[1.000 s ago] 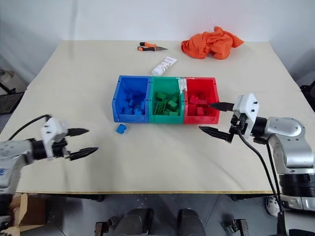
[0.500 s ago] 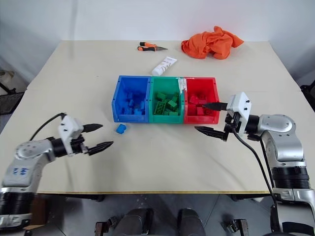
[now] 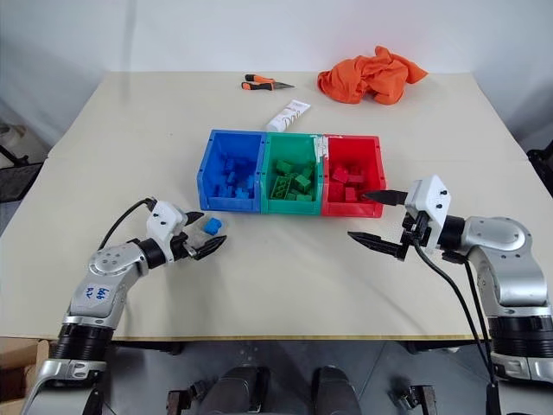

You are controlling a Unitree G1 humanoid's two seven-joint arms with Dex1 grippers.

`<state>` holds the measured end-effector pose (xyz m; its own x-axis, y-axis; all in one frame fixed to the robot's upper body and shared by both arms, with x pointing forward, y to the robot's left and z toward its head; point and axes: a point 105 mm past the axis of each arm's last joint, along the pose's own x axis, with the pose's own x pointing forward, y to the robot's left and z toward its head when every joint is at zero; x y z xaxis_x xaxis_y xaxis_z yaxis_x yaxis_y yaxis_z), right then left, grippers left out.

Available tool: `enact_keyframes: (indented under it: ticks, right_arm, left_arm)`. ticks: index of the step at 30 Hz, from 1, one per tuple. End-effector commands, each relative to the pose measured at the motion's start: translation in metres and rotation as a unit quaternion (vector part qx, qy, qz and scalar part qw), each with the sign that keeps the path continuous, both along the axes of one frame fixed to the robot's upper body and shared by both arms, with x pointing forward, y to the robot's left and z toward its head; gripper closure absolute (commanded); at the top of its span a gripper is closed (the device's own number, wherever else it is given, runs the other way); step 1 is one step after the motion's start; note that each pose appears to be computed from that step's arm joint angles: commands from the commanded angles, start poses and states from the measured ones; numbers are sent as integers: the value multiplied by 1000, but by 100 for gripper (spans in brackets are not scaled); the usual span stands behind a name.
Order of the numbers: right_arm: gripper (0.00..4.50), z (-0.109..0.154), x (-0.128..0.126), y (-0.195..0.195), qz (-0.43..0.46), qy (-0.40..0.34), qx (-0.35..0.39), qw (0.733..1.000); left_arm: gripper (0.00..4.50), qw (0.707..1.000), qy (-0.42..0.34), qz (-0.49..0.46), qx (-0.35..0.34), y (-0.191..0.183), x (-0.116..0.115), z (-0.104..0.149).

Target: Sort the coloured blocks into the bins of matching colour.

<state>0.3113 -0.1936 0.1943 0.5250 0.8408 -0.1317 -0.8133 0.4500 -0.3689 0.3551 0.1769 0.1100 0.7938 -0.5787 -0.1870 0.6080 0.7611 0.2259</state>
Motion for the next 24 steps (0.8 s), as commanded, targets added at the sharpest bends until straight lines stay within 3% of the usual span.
enact_keyframes:
  ticks: [1,4,7,17,23,24]
  right_arm:
    - [0,16,-5,-3,-3,-27,1,1000]
    - [0,16,-5,-3,-6,-29,1,1000]
    - [0,17,-4,-4,-8,-30,-1,1000]
    - [0,19,-3,-6,-13,-32,-3,999]
    - [0,20,-3,-7,-16,-36,-3,999]
    - [0,20,-3,-7,-18,-37,-2,999]
  left_arm:
    - [4,1000,-9,-1,7,-7,2,4]
    - [4,1000,6,-4,9,-8,3,0]
    - [60,1000,14,-5,12,-8,2,-2]
    - [357,999,37,-22,10,-6,-8,0]
    - [357,998,11,-52,-15,-19,-10,38]
    - [357,998,-16,-51,-22,-22,-4,57]
